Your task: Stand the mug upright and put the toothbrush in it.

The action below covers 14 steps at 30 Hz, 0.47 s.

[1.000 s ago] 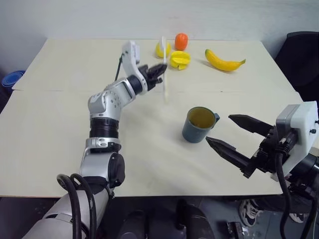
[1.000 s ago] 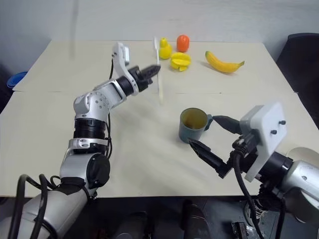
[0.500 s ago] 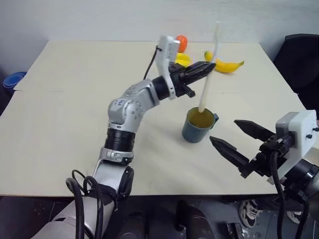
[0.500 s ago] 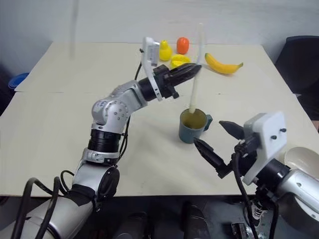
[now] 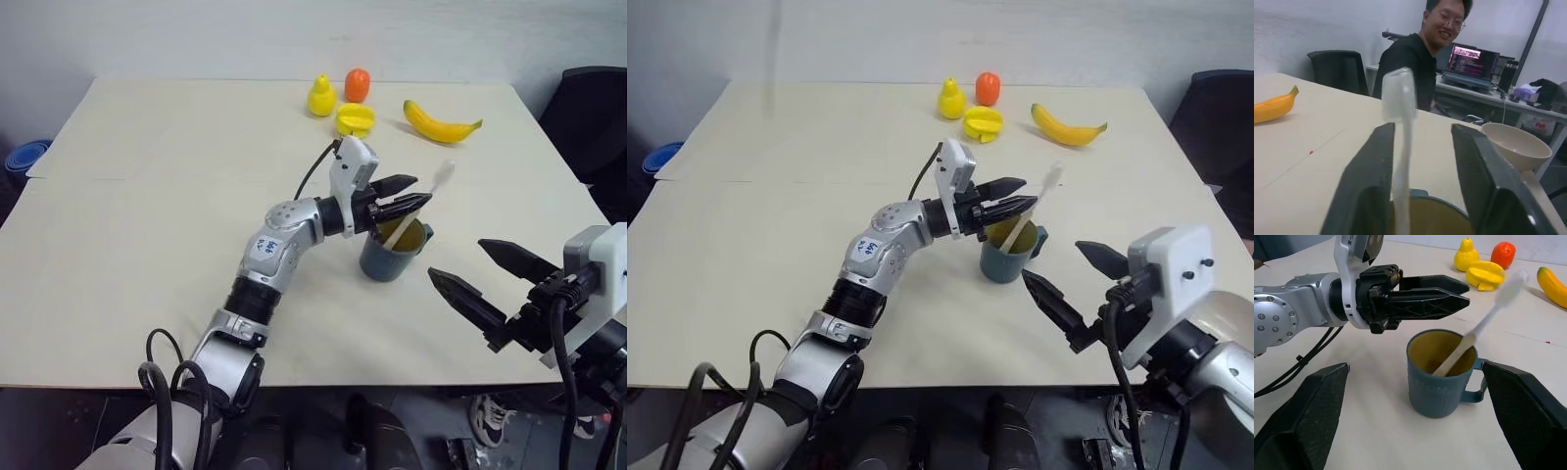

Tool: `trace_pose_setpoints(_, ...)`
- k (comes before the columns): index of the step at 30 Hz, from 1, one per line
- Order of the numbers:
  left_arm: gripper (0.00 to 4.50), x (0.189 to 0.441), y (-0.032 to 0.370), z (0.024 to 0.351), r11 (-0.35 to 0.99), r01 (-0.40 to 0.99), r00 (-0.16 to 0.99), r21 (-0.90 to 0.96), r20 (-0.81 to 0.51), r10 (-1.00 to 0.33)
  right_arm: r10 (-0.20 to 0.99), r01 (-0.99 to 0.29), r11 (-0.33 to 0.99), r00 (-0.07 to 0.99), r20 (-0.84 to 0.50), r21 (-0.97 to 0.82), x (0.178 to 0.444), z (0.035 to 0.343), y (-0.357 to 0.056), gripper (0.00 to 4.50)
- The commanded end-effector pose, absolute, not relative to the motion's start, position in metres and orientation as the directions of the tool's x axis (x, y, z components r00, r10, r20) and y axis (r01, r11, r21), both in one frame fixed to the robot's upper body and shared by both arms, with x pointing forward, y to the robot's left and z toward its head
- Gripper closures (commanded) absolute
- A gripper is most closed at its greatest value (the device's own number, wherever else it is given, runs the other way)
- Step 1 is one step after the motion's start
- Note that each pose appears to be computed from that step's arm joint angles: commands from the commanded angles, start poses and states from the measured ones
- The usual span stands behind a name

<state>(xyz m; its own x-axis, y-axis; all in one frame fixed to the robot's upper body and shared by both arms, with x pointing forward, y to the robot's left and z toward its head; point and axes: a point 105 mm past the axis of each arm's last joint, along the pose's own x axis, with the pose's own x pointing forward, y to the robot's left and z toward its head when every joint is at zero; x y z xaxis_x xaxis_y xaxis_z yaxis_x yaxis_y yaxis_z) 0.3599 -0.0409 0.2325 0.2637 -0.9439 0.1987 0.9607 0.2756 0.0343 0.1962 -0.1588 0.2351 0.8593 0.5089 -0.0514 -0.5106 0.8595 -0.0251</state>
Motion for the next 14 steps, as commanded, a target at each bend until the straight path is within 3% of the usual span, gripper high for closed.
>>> trace_pose_setpoints(1,1.12,0.355,-0.025,0.261,0.266,0.962,0.240,0.065,0.263,-0.934,0.504,-0.504,0.861,0.864,-0.015,-0.067,0.193,0.242,-0.160,0.00)
trace_pose_setpoints(3,0.52,0.350,-0.001,0.275,0.209,0.973,0.183,0.099,0.222,-0.958,0.498,-0.499,0.863,0.867,-0.035,-0.078,0.194,0.239,-0.165,0.00)
trace_pose_setpoints(6,0.52,0.333,0.041,0.286,0.069,0.975,0.053,0.212,0.083,-0.995,0.497,-0.506,0.857,0.862,-0.101,-0.102,0.194,0.230,-0.177,0.00)
trace_pose_setpoints(9,0.52,0.316,0.085,0.272,-0.095,0.944,-0.043,0.316,-0.167,-0.985,0.514,-0.540,0.831,0.838,-0.184,-0.134,0.191,0.221,-0.187,0.00)
trace_pose_setpoints(11,0.52,0.309,0.118,0.261,-0.164,0.940,-0.060,0.300,-0.326,-0.943,0.533,-0.568,0.812,0.816,-0.224,-0.138,0.189,0.219,-0.192,0.00)
trace_pose_setpoints(14,0.52,0.307,0.145,0.251,-0.172,0.948,-0.042,0.266,-0.431,-0.901,0.546,-0.586,0.798,0.802,-0.242,-0.141,0.190,0.219,-0.199,0.00)
